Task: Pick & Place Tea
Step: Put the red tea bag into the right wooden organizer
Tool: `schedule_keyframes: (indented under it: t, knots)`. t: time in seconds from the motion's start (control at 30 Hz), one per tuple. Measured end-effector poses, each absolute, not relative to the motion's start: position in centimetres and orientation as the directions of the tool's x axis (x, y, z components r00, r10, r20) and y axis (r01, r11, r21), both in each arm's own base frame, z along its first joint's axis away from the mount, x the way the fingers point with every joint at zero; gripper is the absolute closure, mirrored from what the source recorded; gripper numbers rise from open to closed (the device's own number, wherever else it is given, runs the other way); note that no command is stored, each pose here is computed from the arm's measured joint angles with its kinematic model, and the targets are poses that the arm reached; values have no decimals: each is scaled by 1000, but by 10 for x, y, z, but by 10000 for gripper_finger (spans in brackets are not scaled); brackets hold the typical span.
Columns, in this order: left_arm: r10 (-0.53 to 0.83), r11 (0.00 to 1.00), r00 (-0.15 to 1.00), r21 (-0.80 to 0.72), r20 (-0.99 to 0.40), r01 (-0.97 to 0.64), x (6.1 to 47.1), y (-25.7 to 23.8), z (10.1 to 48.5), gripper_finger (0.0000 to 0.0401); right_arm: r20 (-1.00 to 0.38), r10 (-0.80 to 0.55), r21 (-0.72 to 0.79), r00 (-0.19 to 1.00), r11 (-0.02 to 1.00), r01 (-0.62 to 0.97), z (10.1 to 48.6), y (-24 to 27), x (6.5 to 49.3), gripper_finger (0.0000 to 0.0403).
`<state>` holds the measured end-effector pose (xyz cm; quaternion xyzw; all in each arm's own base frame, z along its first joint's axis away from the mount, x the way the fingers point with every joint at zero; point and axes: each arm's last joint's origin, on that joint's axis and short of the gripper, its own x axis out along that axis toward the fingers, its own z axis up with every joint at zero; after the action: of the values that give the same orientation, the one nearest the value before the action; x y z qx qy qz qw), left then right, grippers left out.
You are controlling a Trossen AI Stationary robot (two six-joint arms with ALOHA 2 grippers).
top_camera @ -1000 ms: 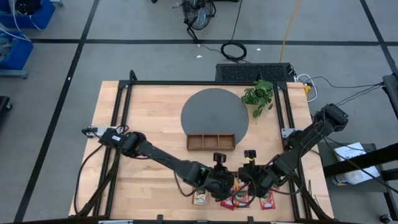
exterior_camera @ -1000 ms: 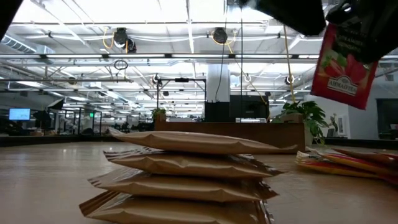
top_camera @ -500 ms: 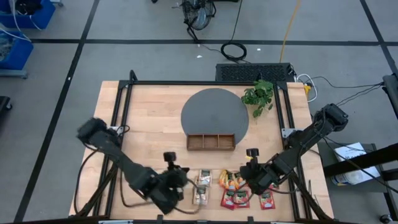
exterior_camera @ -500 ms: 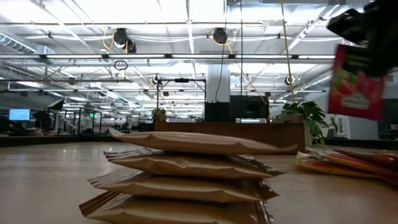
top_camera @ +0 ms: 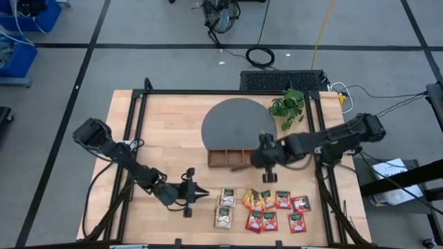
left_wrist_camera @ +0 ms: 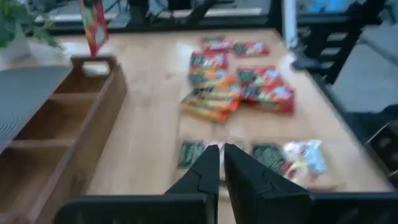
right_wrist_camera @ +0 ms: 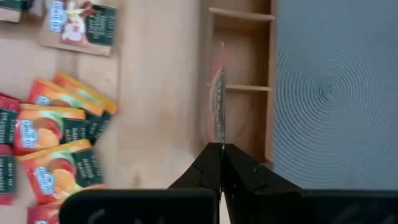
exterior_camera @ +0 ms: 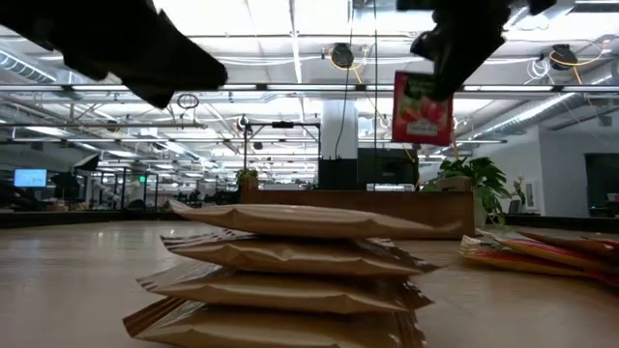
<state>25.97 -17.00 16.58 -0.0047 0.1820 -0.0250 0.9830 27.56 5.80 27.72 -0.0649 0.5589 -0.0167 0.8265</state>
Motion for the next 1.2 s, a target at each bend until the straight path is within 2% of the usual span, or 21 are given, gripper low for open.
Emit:
schedule_keyframes:
  t: [0.4,0.87,1.2]
  knots:
    - [-68,996,924,29,-377,85,257,-173,164,364,-956,-137,-135,260,991,22,252,12,295,403]
    - [-74,996,923,23,-379,89,255,-175,164,364,-983,-94,-93,160,996,10,215,11,314,403]
    - [-87,995,921,19,-379,102,252,-179,164,364,-986,-95,-92,139,995,28,205,11,316,403]
